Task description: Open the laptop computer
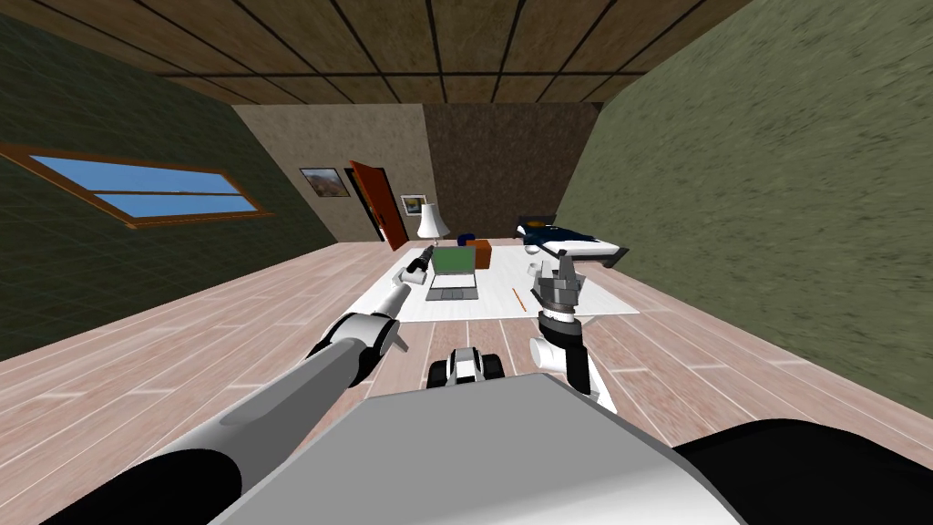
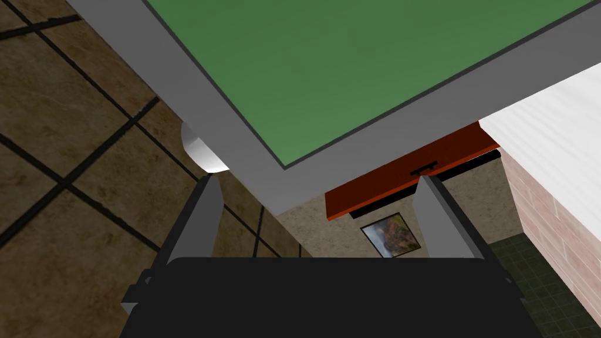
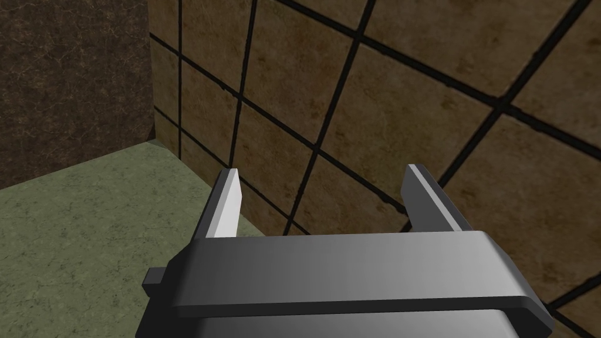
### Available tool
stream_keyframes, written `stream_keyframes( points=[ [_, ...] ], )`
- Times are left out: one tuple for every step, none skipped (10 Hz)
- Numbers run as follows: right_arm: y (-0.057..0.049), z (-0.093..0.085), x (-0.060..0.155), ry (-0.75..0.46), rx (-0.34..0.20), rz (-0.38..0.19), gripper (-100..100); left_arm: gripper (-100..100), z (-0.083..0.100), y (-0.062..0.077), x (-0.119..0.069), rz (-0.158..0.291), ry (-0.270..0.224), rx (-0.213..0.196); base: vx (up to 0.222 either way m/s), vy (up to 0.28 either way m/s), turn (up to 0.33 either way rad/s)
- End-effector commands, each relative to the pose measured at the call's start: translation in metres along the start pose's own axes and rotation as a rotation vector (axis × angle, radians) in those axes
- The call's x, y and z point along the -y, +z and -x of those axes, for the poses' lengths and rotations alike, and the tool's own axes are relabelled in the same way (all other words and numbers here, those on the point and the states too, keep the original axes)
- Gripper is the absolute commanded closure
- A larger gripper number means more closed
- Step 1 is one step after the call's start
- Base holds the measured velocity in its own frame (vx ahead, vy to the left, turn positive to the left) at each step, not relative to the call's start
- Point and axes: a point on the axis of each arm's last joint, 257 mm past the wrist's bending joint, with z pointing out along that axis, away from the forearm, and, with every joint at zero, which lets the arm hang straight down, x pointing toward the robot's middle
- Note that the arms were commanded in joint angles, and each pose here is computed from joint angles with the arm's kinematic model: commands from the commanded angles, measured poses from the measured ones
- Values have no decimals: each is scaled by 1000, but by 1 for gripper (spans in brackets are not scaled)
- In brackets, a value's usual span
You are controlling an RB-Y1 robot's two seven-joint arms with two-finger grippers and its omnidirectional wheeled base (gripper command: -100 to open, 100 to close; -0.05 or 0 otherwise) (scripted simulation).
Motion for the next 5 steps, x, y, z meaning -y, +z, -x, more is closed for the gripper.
stream_keyframes(
  points=[
    [0, 0, 0, 0, 0, 0, 0, -100, 2, -1, -1, 6, -5, 4, 13, 16, -50],
    [0, 0, 0, 0, 0, 0, 0, -100, 2, -1, -1, 6, -3, 5, 10, 12, -27],
    [0, 0, 0, 0, 0, 0, 0, -100, 4, -2, -2, 10, -6, 9, 11, 13, -43],
    [0, 0, 0, 0, 0, 0, 0, -100, 4, -2, -2, 10, -3, 9, 11, 12, -27],
    [0, 0, 0, 0, 0, 0, 0, -100, 6, -2, -2, 14, -6, 14, 14, 12, -43]
  ],
)
